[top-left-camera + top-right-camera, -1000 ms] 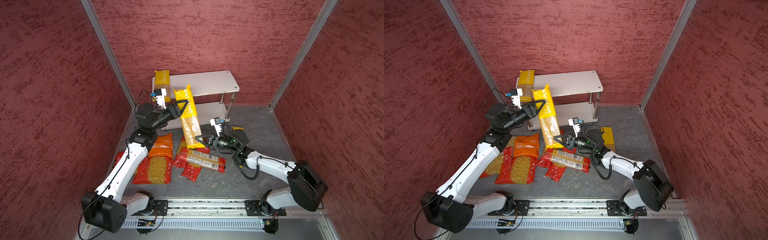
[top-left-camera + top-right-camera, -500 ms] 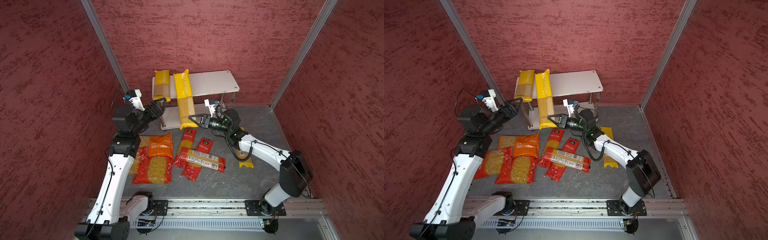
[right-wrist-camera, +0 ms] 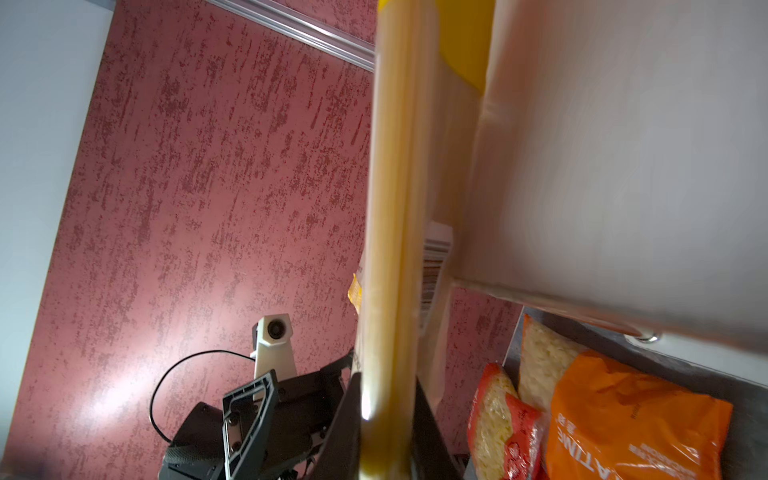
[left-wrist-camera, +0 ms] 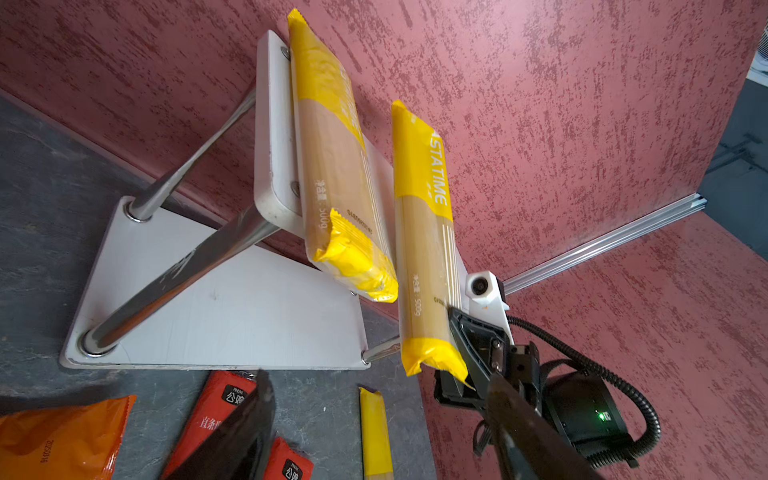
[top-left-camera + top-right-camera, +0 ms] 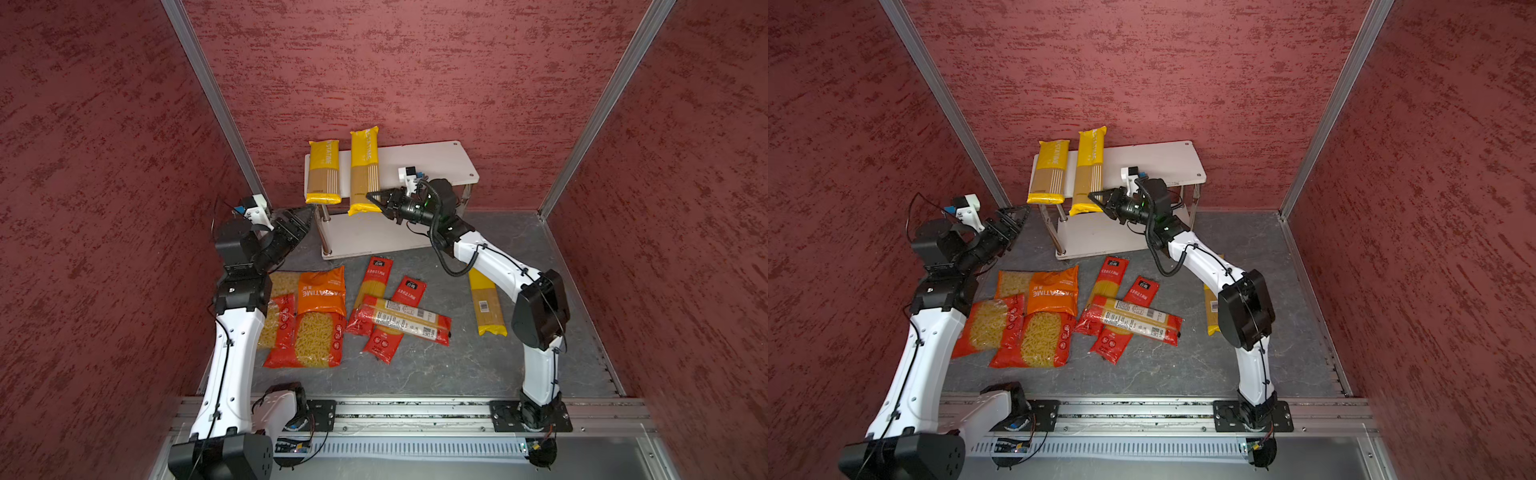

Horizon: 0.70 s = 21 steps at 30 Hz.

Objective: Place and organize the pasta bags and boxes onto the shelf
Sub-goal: 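Set the yellow pack upright on the top shelf beside the first pack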

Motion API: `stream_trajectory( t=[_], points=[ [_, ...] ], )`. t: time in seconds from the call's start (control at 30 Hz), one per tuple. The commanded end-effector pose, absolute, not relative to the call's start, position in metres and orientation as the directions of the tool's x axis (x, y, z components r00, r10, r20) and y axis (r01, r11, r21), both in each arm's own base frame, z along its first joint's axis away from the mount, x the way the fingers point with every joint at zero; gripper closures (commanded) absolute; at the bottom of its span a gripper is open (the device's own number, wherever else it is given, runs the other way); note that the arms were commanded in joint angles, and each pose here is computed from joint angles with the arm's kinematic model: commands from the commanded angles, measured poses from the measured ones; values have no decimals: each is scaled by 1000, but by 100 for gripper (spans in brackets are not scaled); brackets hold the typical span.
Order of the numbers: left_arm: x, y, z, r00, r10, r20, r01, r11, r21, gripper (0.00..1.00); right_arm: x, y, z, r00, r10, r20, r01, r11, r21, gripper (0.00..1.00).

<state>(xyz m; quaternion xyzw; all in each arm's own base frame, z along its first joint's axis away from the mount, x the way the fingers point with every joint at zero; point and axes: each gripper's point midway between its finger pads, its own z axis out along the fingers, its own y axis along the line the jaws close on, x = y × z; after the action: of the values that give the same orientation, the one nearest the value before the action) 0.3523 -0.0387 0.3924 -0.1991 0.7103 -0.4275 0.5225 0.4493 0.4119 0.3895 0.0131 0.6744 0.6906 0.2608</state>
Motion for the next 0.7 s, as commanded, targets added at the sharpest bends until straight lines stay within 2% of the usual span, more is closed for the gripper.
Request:
stream_trajectory(
  t=[0.0,0.07,0.23,0.43,0.67],
  points=[
    [350,-42,406,-358,-732,-579,219,537,-815,20,447,409,444,-835,413,-363,-426,-68,902,91],
    [350,-42,405,-353,-734,-580,222,537,-814,20,448,410,446,-838,412,-356,-421,-74,904,77],
    [355,-46,401,-365,-733,-574,226,528,-819,20,445,408,441,-842,406,-356,-406,-41,913,60],
    [362,-57,396,-381,-724,-575,244,521,-818,20,435,397,422,-849,411,-333,-366,-4,930,49],
    [370,-68,390,-396,-713,-579,256,519,-815,20,417,383,410,-843,438,-313,-330,40,943,46]
  ],
)
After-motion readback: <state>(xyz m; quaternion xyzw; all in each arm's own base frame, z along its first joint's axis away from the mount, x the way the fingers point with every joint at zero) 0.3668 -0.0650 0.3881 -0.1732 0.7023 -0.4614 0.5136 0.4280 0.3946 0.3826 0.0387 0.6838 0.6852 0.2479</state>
